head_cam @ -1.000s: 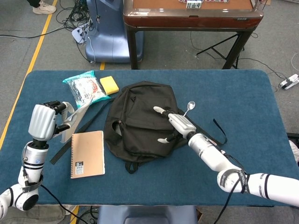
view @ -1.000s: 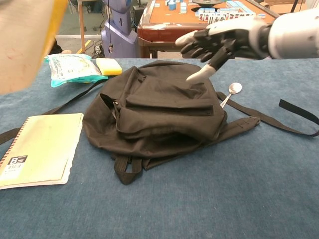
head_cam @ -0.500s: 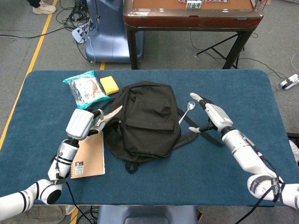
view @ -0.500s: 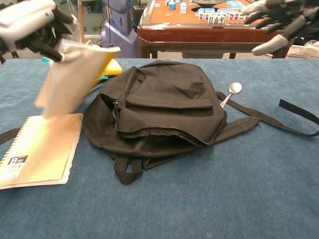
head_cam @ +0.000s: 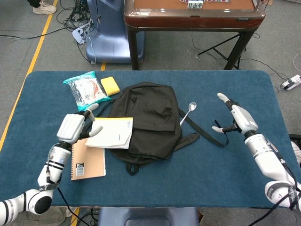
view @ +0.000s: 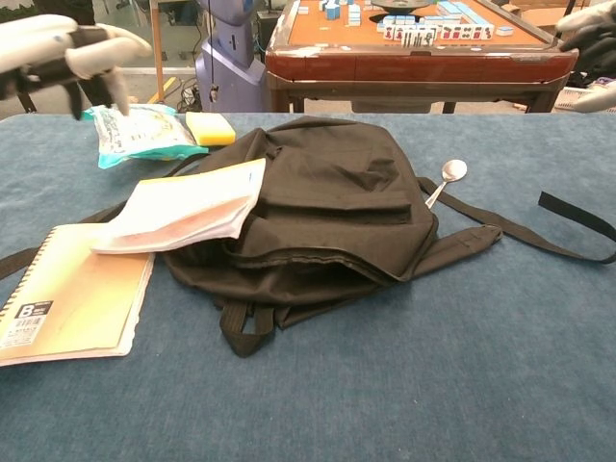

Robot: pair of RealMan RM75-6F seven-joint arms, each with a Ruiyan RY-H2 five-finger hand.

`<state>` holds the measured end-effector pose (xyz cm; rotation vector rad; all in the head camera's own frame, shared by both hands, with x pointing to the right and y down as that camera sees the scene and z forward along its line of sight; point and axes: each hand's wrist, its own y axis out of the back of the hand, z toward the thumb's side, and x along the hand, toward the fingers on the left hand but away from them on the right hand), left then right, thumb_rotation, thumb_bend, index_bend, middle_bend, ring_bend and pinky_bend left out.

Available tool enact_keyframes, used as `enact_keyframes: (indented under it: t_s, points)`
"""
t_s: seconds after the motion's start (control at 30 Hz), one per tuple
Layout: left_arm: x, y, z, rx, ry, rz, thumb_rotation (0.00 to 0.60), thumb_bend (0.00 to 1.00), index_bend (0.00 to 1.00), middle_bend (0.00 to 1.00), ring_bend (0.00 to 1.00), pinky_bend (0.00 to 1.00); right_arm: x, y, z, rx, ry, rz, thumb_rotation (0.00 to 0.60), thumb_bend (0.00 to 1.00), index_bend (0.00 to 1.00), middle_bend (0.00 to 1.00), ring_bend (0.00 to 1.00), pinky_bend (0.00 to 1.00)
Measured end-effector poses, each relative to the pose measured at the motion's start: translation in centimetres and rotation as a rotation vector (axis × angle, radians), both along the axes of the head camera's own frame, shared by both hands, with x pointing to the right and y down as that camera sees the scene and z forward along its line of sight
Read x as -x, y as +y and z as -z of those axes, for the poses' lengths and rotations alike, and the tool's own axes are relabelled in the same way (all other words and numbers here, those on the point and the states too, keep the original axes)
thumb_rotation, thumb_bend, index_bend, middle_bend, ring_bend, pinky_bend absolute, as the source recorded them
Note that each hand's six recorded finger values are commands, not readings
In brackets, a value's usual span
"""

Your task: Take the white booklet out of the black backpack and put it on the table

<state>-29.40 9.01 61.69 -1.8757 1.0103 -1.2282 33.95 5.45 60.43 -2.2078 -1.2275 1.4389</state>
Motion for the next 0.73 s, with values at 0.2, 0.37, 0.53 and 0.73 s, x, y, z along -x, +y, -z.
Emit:
enact_keyframes:
  t_s: [0.2,0.37,0.53,0.73]
  points:
    - [5.8,1.3,0.7,-0.02,-0.07,0.107,0.538,0.11,0.26,0.45,0.38,0.46,-2.9,1.3,0.6,-0.054,0.033,-0.044,0.6,0.26,0.15,0.2,0.08,0.01]
    - [10.5,3.5,1.3,-0.024,-0.146,0.185,0.6,0.12,0.29,0.45,0.38,0.45,-5.6,3.5,1.3,-0.113,0.097,-0.039,0.6,0.29,0.23,0.23,0.1,0.04]
    - [14.5,6.4,2.5,-0.034,-0.249,0.223,0.6,0.12,0.3,0.45,0.38,0.43,-8.3,6.7,2.2,-0.151,0.15,-0.031,0.6,0.29,0.26,0.24,0.11,0.04]
    - [16.7,9.9,4.3,-0.055,-0.314,0.247,0.6,0.12,0.31,0.45,0.37,0.41,-11.2,10.2,3.9,-0.18,0.181,-0.066,0.6,0.29,0.27,0.24,0.11,0.04]
